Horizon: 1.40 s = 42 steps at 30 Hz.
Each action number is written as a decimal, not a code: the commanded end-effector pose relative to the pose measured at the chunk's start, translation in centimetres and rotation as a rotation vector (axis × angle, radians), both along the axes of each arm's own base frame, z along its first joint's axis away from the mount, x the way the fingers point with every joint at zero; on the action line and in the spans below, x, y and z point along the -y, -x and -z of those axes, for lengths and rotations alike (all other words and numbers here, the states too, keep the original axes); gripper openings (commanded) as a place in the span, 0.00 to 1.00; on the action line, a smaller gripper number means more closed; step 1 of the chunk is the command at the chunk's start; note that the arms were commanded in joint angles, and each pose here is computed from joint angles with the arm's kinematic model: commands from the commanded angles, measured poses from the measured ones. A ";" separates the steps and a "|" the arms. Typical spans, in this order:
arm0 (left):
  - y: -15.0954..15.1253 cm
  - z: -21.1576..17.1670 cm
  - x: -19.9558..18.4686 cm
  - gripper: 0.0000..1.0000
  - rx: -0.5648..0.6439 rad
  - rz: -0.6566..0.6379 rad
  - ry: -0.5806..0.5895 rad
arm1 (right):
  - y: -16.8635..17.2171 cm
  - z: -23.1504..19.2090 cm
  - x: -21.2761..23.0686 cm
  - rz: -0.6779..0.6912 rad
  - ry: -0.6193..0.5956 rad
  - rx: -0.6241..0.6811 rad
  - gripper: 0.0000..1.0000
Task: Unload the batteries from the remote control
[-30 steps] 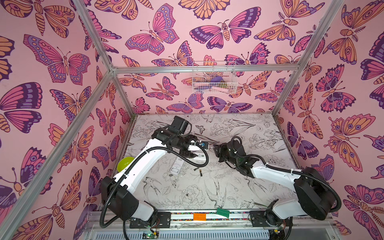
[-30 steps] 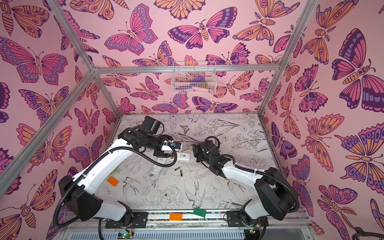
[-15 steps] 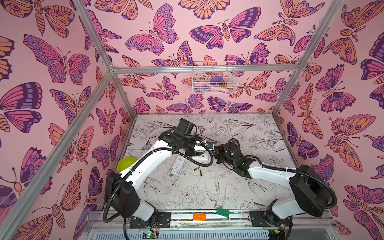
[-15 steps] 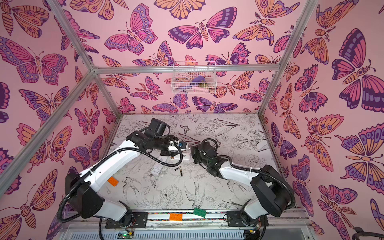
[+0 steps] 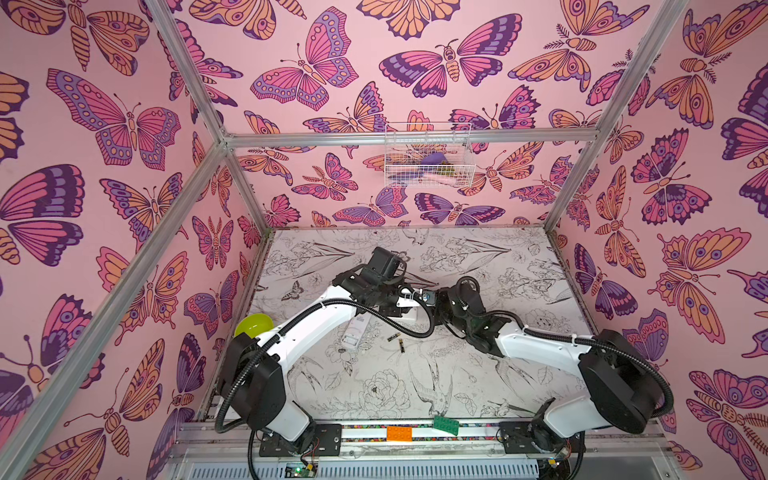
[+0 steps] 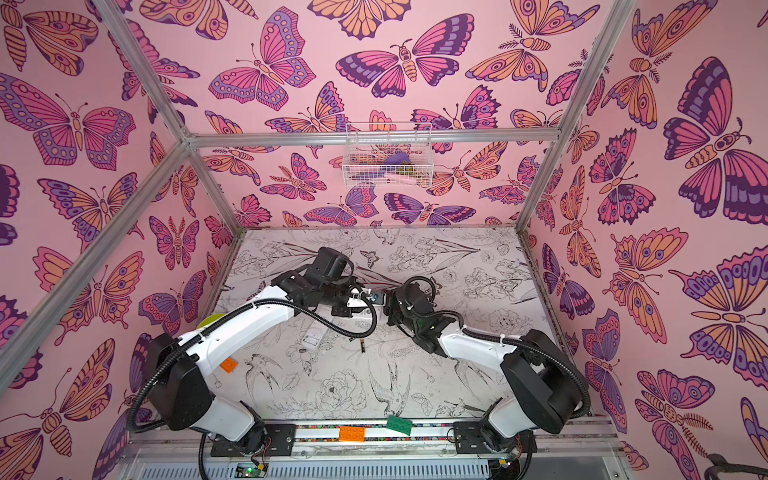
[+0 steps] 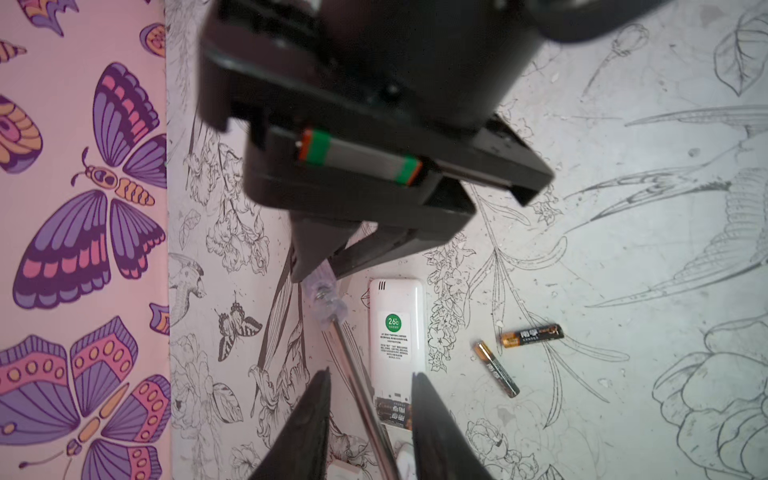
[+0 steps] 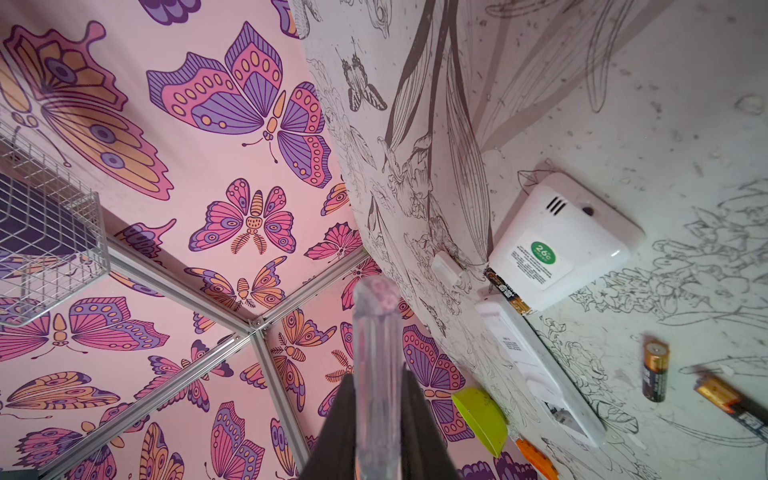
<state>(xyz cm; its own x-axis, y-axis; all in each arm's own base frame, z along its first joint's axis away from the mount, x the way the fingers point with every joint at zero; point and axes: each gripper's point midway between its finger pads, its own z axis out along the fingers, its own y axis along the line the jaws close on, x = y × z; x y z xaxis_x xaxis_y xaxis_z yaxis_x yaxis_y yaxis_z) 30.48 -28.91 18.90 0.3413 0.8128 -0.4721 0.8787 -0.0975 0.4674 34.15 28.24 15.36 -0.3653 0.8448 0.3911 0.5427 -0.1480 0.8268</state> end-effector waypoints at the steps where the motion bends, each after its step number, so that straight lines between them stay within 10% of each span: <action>1: -0.6 0.4 0.4 0.27 0.015 -0.024 0.000 | -0.9 -1.5 -0.4 0.050 -0.077 0.006 0.08; 7: -1.5 0.0 0.5 0.01 0.047 -0.070 0.012 | -1.0 -1.6 -0.3 0.056 -0.084 0.010 0.09; 19: -2.9 -1.4 -0.4 0.00 0.046 -0.202 0.067 | -0.7 -2.7 1.7 0.054 -0.007 0.112 0.42; 35: -1.7 -11.0 -2.9 0.00 -0.649 -0.476 0.631 | 3.3 -10.7 13.3 -0.053 0.879 0.587 0.76; 42: -1.1 -11.0 -4.4 0.00 -0.886 -0.472 0.773 | 3.0 -11.9 12.8 -0.278 0.965 0.732 0.97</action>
